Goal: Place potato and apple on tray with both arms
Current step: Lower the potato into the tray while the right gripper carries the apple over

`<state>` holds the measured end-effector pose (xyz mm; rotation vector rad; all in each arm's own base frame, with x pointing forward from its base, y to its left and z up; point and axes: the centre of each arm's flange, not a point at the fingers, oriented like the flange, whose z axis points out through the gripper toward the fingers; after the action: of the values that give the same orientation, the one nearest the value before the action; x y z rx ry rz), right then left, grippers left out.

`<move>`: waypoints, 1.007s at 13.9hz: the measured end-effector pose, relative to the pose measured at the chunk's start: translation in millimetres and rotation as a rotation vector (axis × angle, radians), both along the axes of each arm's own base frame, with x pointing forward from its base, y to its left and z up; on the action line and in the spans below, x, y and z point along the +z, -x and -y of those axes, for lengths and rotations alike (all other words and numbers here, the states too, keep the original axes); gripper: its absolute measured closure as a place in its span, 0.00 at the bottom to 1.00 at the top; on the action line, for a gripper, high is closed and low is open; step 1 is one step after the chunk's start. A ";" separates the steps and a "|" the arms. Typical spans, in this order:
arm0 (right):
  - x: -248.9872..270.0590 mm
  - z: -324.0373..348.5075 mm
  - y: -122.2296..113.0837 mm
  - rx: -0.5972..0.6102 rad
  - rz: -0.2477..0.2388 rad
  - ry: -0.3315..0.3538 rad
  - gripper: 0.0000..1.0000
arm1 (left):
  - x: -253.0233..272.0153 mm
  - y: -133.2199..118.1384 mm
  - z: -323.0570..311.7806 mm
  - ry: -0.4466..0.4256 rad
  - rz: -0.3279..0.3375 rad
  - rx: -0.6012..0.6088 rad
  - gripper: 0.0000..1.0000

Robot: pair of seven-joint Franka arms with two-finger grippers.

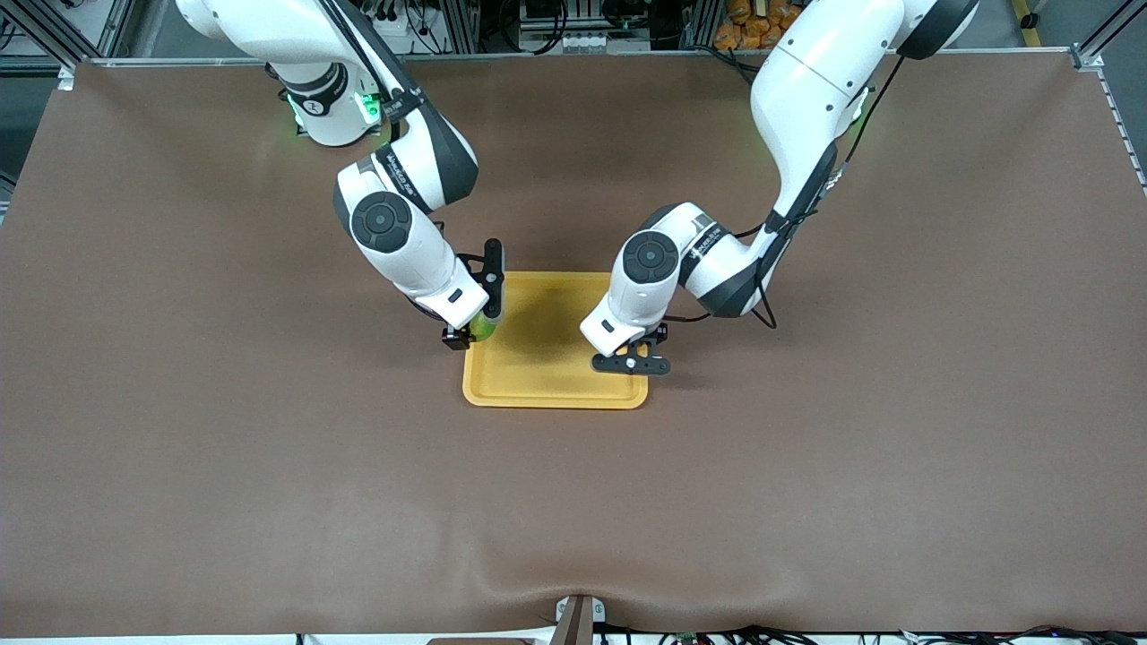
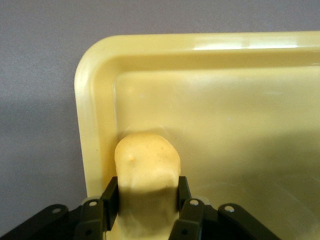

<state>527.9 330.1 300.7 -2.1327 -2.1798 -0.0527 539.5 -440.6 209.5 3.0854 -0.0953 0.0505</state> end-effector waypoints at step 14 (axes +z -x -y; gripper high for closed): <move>-66.1 -30.1 28.2 0.043 0.134 -0.060 0.15 | 87.0 -54.8 -56.2 -0.037 0.049 0.015 0.00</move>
<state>499.8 360.2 234.6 -2.1057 -2.2645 -0.2629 594.3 -384.4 296.6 3.1226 -0.0759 0.1262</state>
